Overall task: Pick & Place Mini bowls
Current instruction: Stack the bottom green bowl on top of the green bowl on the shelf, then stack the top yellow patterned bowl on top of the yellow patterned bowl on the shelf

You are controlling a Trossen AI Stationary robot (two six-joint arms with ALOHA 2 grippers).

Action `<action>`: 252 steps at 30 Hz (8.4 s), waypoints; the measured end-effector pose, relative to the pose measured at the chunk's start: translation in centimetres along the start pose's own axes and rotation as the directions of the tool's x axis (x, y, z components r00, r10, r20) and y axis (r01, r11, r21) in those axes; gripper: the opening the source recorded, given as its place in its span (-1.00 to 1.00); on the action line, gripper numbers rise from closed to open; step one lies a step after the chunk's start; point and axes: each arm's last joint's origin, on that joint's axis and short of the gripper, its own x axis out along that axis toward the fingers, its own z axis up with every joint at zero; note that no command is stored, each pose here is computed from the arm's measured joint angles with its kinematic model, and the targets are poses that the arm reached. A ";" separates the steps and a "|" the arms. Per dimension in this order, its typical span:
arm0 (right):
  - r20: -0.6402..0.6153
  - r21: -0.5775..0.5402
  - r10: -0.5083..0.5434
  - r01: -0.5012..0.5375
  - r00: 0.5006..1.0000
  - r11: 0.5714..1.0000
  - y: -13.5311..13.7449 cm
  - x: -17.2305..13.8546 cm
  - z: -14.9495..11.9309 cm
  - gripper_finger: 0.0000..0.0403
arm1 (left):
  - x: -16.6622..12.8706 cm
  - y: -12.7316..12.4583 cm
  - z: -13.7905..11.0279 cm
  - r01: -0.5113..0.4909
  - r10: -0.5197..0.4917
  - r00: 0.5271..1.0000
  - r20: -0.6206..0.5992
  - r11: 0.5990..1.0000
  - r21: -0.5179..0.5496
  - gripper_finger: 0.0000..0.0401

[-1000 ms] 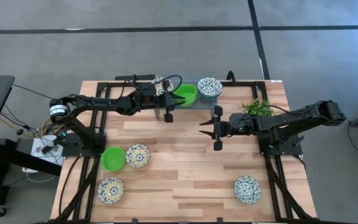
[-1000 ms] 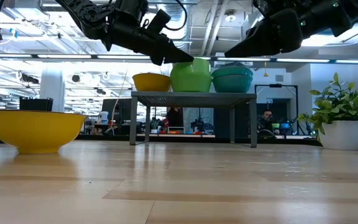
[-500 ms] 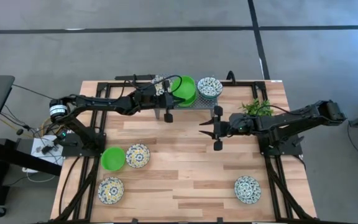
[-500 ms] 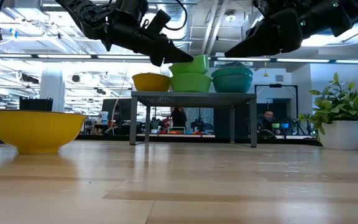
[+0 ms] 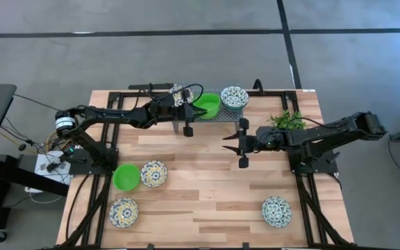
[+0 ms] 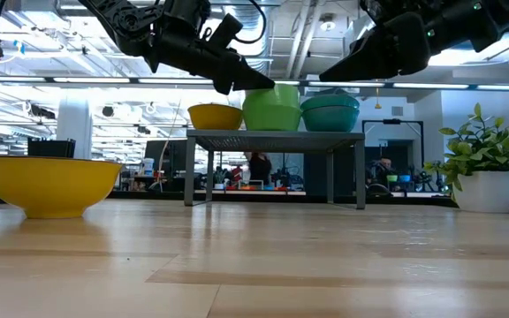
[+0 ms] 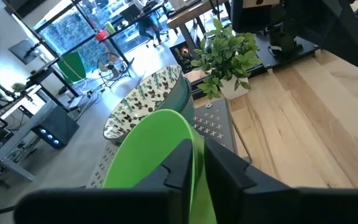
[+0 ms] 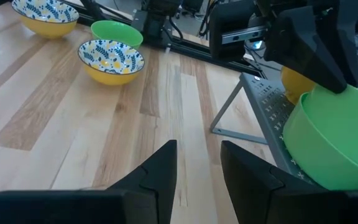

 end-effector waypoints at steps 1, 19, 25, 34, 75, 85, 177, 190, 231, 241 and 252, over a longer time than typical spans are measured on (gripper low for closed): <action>0.000 0.000 0.000 0.000 1.000 1.000 0.0 0.0 0.0 -0.40 | 0.0 0.0 0.0 0.000 0.000 1.000 0.000 1.000 0.000 -0.77; 0.115 0.113 -0.165 0.152 0.979 0.982 -1.5 2.9 0.3 -0.53 | 0.0 -0.2 0.1 0.008 -0.008 1.000 0.001 1.000 0.004 -0.94; 0.088 0.117 -0.212 0.201 0.973 0.973 -2.2 4.7 0.8 -0.80 | 0.0 -0.2 0.1 0.008 -0.008 1.000 0.000 1.000 0.005 -0.95; 0.076 0.116 -0.241 0.232 0.967 0.966 -2.0 4.5 1.5 -0.95 | -0.1 -1.2 1.1 -0.054 0.059 0.997 -0.044 0.992 0.115 -0.94; 0.082 0.115 -0.239 0.229 0.968 0.967 -2.3 3.5 2.1 -0.98 | -0.6 -1.9 1.6 -0.070 0.078 0.992 -0.102 0.994 0.078 -0.66; 0.080 0.114 -0.239 0.229 0.968 0.967 -2.3 3.5 2.1 -0.98 | -0.7 -3.0 2.8 -0.055 0.059 0.997 -0.049 0.995 0.083 -0.40; -0.009 0.089 -0.149 0.149 0.989 0.985 -0.4 3.3 1.4 -0.97 | -11.6 -16.3 4.8 0.250 -0.402 0.832 -0.383 0.887 -0.389 -0.94; -0.009 0.090 -0.149 0.149 0.989 0.985 -0.4 3.3 1.5 -0.97 | -9.8 -11.2 8.9 0.121 -0.111 0.938 -0.327 0.993 0.010 -0.93; 0.003 0.086 -0.152 0.151 0.988 0.985 -0.5 3.3 1.6 -0.97 | -7.0 1.5 2.2 -0.096 0.086 0.865 -0.494 0.995 0.005 -0.89; 0.027 0.095 -0.156 0.153 0.987 0.984 -0.5 3.3 1.8 -0.97 | -5.9 1.6 0.6 -0.091 0.078 0.837 -0.542 0.996 0.003 -0.89; 0.024 0.094 -0.156 0.153 0.987 0.984 -0.5 3.3 1.8 -0.97 | -5.4 1.5 0.4 -0.094 0.082 0.837 -0.541 0.996 0.005 -0.77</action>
